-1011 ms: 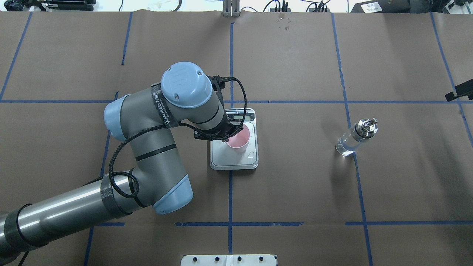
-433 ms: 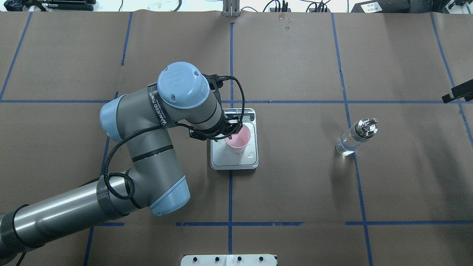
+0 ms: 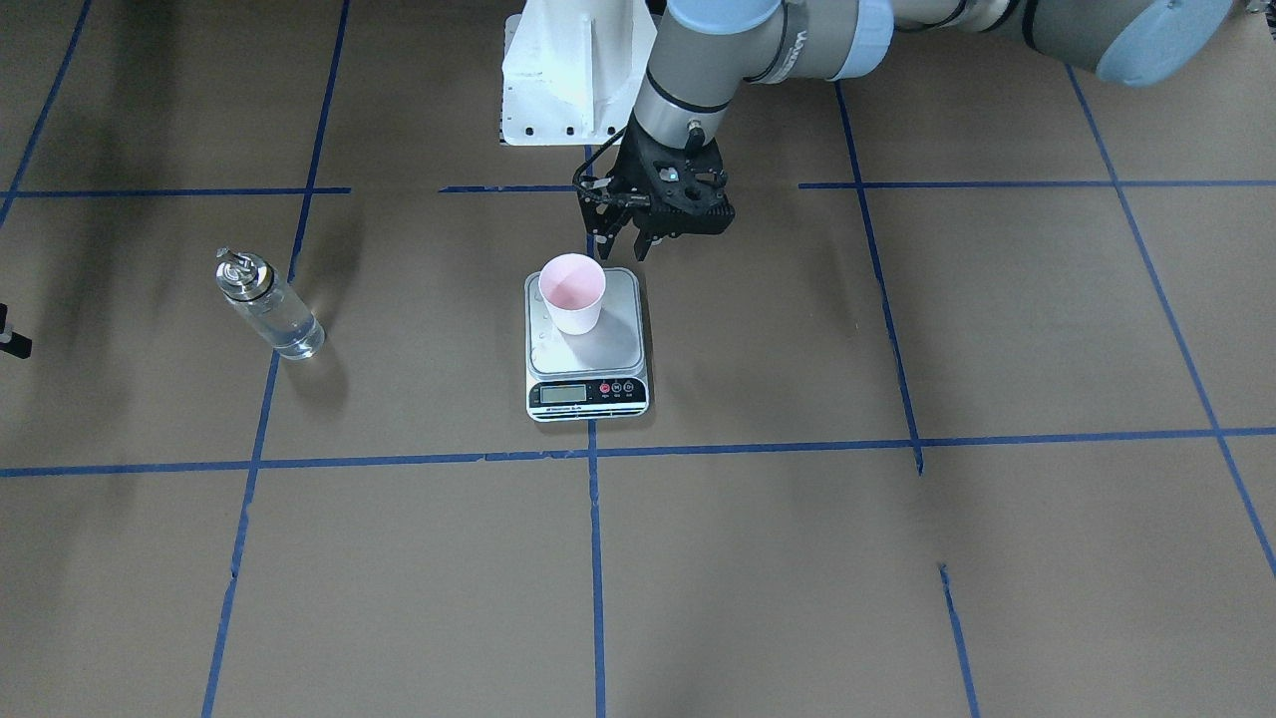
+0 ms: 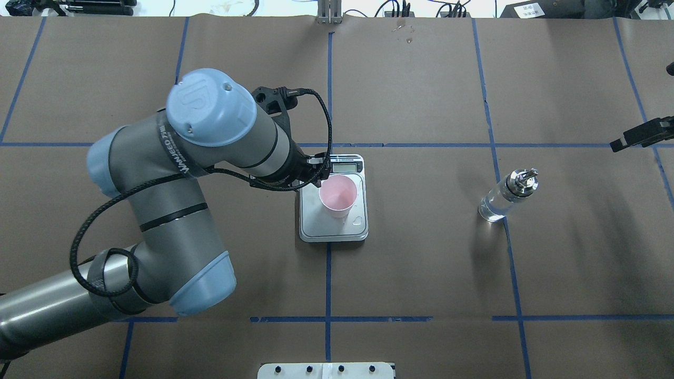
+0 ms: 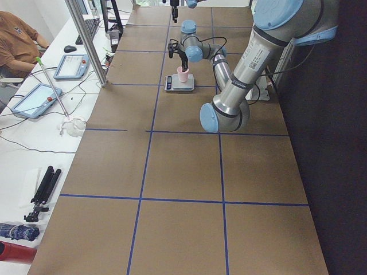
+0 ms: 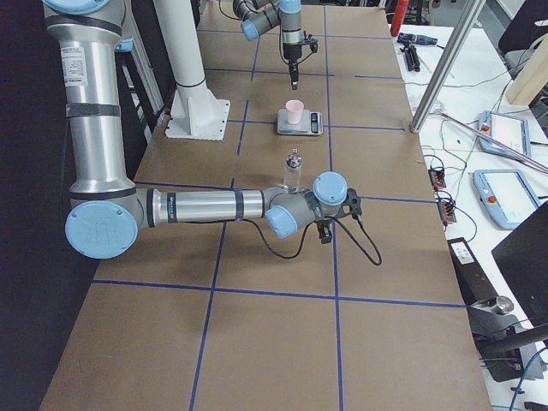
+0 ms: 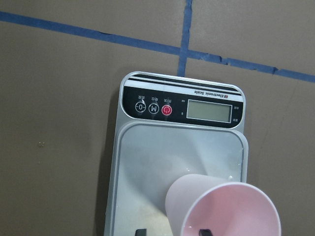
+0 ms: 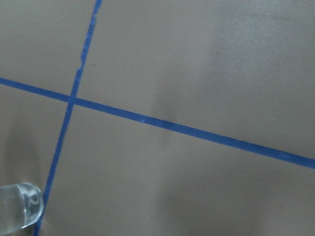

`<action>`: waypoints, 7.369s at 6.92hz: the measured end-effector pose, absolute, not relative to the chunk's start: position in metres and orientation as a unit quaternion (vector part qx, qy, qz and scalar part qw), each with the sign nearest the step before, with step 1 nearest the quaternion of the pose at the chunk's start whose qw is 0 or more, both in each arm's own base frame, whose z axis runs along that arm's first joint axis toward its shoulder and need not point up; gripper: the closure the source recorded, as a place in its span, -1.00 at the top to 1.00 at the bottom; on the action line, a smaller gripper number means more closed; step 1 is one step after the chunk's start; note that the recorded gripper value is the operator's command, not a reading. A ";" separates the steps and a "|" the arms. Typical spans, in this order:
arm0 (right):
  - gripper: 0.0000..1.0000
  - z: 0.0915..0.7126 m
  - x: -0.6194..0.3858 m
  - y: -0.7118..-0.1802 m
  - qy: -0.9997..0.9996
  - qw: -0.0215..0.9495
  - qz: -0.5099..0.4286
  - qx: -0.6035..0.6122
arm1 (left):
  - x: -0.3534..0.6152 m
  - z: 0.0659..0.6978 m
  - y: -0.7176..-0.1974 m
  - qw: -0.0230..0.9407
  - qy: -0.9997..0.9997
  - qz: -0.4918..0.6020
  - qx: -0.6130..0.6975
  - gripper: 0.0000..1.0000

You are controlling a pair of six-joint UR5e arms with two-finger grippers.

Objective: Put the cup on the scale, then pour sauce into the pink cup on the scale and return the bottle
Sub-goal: 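Release the cup and lift the left gripper away while the right arm reaches in, then close the right gripper around the glass sauce bottle, then lift the bottle with the right gripper over the pink cup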

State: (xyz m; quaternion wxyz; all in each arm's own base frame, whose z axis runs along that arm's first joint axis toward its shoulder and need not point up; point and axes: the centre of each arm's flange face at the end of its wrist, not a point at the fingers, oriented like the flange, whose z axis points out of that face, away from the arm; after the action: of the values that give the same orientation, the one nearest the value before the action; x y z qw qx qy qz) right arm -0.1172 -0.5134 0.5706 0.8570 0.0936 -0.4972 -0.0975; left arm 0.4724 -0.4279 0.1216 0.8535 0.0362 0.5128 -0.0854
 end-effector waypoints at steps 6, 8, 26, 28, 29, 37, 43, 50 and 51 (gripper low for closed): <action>1.00 0.537 -0.239 -0.361 -0.536 0.819 -0.079 0.192 | 0.408 0.128 -0.482 0.847 0.508 -0.139 0.072 -0.06; 0.96 0.514 -0.275 -0.329 -0.522 0.820 -0.043 0.230 | 0.409 0.139 -0.489 0.851 0.501 -0.142 0.071 -0.06; 0.93 0.492 -0.380 -0.292 -0.378 0.806 0.105 0.444 | 0.401 0.175 -0.502 0.867 0.478 -0.103 0.098 -0.03; 0.93 0.497 -0.387 -0.297 -0.374 0.807 0.106 0.445 | 0.399 0.180 -0.502 0.868 0.476 -0.105 0.096 -0.03; 0.93 0.498 -0.389 -0.301 -0.371 0.807 0.109 0.446 | 0.398 0.181 -0.501 0.868 0.475 -0.105 0.096 -0.03; 0.94 0.510 -0.407 -0.320 -0.347 0.802 0.136 0.467 | 0.393 0.178 -0.497 0.867 0.477 -0.105 0.098 -0.02; -1.00 0.512 -0.411 -0.325 -0.329 0.796 0.143 0.488 | 0.392 0.178 -0.497 0.867 0.478 -0.105 0.098 -0.02; -1.00 0.378 -0.450 -0.344 -0.225 0.809 0.090 0.536 | 0.363 0.180 -0.499 0.863 0.480 -0.113 0.113 -0.05; -1.00 0.350 -0.468 -0.352 -0.198 0.820 0.074 0.532 | 0.350 0.183 -0.501 0.863 0.478 -0.106 0.124 -0.04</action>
State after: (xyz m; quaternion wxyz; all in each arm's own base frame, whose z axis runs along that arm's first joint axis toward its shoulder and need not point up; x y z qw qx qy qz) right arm -0.4683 -0.3516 0.3505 0.8202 0.5317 -0.1976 0.0739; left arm 0.3500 -0.5012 0.1830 0.8630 0.1241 0.4780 -0.1061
